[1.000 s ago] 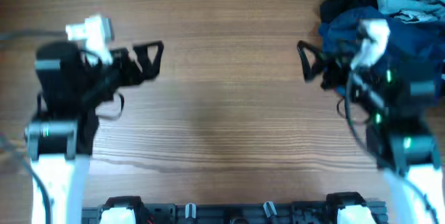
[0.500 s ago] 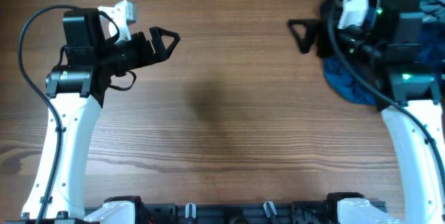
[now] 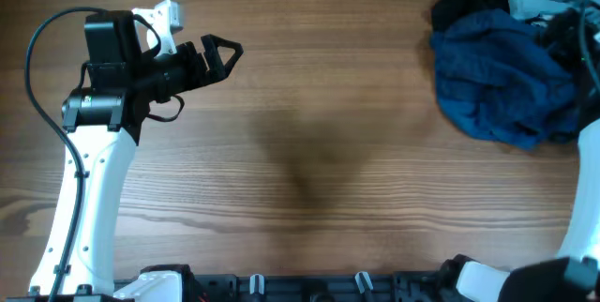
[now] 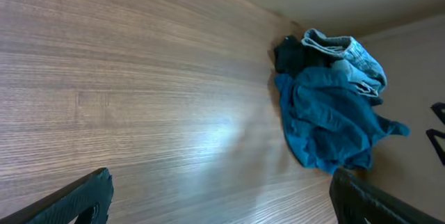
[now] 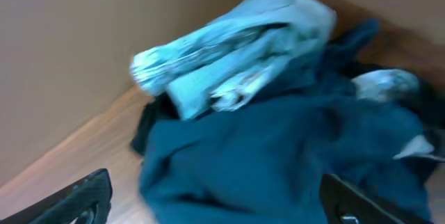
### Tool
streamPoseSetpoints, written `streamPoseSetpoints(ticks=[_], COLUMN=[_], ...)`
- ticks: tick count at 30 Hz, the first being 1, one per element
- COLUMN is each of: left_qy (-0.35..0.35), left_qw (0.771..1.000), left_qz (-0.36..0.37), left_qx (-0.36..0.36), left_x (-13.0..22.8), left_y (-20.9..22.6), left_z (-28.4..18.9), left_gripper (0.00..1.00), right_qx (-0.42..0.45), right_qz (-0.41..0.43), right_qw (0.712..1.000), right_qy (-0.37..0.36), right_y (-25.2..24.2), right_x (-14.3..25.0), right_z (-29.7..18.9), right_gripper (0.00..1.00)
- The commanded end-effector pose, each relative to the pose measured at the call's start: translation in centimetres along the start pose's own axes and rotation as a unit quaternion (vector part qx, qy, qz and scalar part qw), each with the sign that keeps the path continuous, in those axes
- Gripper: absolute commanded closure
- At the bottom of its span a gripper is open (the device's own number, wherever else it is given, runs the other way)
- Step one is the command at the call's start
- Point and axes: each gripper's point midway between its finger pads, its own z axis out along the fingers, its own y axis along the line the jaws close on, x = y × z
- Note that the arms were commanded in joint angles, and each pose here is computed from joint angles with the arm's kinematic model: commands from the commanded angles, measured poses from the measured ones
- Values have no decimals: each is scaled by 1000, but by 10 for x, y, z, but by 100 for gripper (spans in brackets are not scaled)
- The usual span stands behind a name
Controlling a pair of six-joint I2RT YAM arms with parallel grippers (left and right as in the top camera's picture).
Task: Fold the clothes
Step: 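Reach the right gripper into the clothes pile and grasp the navy garment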
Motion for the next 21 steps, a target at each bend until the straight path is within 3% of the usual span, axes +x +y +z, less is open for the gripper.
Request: streamPoseSetpoints(ticks=[1,6,14,16,19,21], left_qy=[-7,-4,-16,-16,-16,-16], left_qw=[1000,1000,999,999,999,999], left_qz=[0,11,33,33,33,33], left_qx=[-1,-12,-16,-17,-17,-17], left_x=[-6,-1,-4,-4,-4,-4], left_y=[-2,-6,-15,-15,-15,-15], left_z=[-2,4,10,10,10,10], left_gripper=[0,0,0,0,5,8], right_qx=[22,30,30,27,-2,-34], right_qz=[31,48,55,59,75,81], right_qw=[999,998,996,995,994,994], right_qy=[16,23,67,81,78,65], right_y=[-33,-55,-66,-67,-55,-41], right_x=[-1,1,31,40,35,23], right_z=[23,42,90,97,92,80], right_gripper=[5,5,21,39,81,95])
